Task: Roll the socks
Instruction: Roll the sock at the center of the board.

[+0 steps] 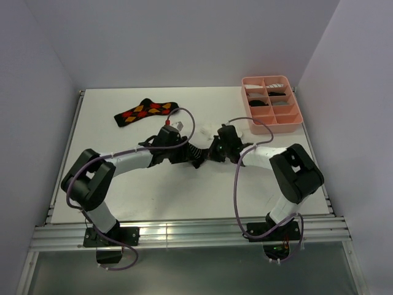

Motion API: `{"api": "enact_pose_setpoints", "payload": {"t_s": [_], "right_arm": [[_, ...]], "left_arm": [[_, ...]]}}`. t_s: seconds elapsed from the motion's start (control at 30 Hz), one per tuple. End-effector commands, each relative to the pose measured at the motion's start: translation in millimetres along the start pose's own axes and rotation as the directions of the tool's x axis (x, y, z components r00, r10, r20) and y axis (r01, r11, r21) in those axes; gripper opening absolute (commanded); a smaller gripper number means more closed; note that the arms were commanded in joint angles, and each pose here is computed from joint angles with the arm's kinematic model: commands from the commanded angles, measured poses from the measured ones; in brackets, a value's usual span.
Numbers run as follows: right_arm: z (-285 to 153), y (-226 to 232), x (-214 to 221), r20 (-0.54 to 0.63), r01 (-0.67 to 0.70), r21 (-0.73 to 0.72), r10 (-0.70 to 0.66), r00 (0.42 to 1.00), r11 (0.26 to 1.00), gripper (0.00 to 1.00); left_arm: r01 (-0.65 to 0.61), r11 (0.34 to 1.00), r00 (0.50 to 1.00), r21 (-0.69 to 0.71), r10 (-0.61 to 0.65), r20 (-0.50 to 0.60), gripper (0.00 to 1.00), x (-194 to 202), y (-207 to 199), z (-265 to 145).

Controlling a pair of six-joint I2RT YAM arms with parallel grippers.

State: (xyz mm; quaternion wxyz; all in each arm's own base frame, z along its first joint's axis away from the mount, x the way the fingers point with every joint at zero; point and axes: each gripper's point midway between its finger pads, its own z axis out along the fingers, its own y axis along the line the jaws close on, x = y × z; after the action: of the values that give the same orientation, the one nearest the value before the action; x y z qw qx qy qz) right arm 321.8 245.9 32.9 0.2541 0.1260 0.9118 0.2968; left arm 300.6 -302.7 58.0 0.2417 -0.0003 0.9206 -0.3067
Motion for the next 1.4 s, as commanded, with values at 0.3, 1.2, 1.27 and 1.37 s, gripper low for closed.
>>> {"api": "enact_pose_setpoints", "payload": {"t_s": [0.3, 1.2, 1.27, 1.37], "right_arm": [[-11, -13, 9, -0.201, 0.011, 0.331, 0.060, 0.978, 0.944, 0.00], [-11, -20, 29, -0.388, -0.038, 0.472, 0.246, 0.888, 0.881, 0.00], [-10, -21, 30, -0.395, -0.039, 0.468, 0.248, 0.884, 0.883, 0.00], [-9, -21, 30, -0.402, -0.035, 0.467, 0.247, 0.882, 0.884, 0.00]], "left_arm": [[-0.367, 0.918, 0.859, -0.150, 0.397, 0.325, 0.52, -9, -16, -24], [-0.769, 0.620, 0.547, -0.157, 0.765, 0.340, 0.46, 30, -63, 14], [-0.781, 0.596, 0.532, -0.185, 0.791, 0.303, 0.45, 35, -56, 21], [-0.791, 0.579, 0.521, -0.198, 0.806, 0.279, 0.43, 43, -54, 26]]}}
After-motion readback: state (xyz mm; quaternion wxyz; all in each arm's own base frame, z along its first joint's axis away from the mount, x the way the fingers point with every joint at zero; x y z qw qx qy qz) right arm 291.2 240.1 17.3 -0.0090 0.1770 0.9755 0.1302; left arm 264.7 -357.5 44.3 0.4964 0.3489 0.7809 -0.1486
